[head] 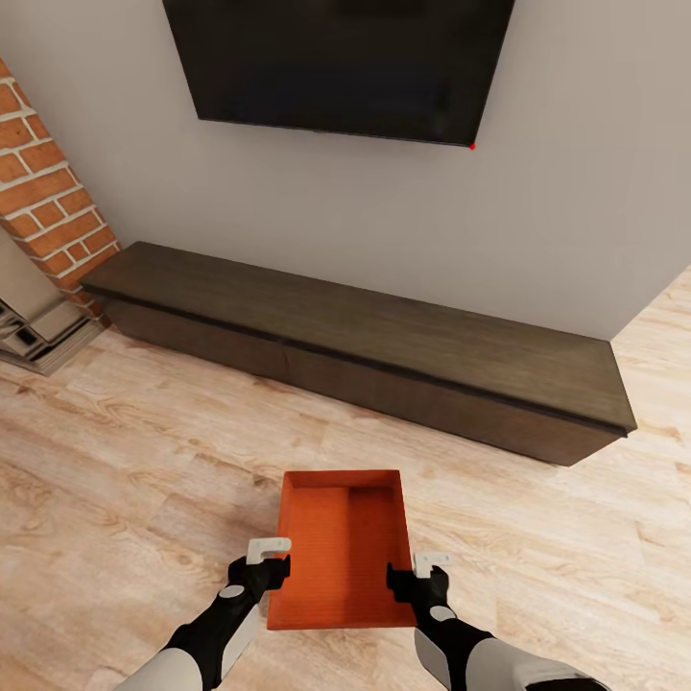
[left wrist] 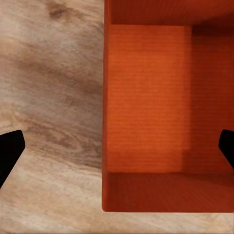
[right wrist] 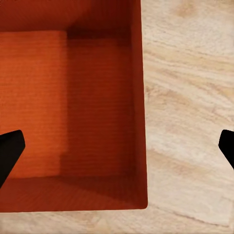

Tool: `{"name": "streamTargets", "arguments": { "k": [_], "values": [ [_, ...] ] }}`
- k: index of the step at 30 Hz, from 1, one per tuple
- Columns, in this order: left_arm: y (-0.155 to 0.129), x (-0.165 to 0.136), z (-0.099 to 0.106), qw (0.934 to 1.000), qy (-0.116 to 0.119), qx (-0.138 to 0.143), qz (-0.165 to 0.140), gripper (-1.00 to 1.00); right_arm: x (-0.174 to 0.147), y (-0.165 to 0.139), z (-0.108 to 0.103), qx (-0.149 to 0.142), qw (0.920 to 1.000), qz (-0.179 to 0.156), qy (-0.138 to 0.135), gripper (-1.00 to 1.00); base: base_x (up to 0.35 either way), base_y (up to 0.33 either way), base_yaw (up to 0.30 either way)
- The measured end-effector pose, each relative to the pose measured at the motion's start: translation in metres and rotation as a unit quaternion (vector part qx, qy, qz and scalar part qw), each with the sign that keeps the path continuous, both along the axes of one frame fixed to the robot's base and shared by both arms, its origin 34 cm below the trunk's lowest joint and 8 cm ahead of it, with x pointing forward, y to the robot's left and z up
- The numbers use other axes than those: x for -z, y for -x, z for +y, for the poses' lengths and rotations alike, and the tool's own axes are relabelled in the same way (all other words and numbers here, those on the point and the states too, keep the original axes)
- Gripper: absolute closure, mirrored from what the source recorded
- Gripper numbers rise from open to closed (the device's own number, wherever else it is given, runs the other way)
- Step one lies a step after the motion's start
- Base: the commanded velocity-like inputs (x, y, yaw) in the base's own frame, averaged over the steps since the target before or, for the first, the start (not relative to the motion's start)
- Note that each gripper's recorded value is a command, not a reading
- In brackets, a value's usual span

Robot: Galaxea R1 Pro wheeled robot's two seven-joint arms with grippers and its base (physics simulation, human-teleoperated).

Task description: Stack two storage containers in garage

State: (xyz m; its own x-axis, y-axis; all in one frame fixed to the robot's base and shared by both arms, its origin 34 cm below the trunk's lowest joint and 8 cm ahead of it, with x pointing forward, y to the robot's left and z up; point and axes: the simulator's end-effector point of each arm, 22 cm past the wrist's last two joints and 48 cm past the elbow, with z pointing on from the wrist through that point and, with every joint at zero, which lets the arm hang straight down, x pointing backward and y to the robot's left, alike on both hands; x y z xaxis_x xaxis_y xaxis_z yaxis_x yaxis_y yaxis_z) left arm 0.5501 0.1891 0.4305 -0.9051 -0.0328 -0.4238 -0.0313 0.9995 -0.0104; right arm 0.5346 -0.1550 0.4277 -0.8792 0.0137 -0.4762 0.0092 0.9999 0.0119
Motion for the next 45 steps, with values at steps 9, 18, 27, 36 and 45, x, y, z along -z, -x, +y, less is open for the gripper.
{"name": "streamTargets", "arguments": {
  "k": [9,18,27,36,45],
  "values": [
    [0.001,0.000,-0.001,1.0000,0.000,0.000,0.002,-1.00,-0.001,-0.003,0.003,-0.012,0.9999,-0.007,-0.001,-1.00,0.001,0.000,0.000],
    [0.001,0.000,-0.002,1.0000,0.001,-0.001,0.003,-1.00,0.000,-0.004,-0.015,-0.024,0.9996,-0.009,0.013,-1.00,0.000,0.000,0.000],
    [0.000,0.000,-0.002,1.0000,0.001,-0.001,0.002,-1.00,0.001,-0.004,-0.019,-0.024,0.9995,-0.009,0.016,-1.00,0.000,0.000,0.000],
    [0.000,0.000,-0.002,1.0000,0.001,-0.001,0.002,-1.00,0.001,-0.004,-0.020,-0.023,0.9996,-0.009,0.016,-1.00,0.000,0.000,0.000],
    [0.001,0.000,-0.002,1.0000,0.001,-0.002,0.002,-1.00,0.001,-0.004,-0.020,-0.021,0.9996,-0.009,0.016,-1.00,0.000,0.000,0.000]
  ]
}}
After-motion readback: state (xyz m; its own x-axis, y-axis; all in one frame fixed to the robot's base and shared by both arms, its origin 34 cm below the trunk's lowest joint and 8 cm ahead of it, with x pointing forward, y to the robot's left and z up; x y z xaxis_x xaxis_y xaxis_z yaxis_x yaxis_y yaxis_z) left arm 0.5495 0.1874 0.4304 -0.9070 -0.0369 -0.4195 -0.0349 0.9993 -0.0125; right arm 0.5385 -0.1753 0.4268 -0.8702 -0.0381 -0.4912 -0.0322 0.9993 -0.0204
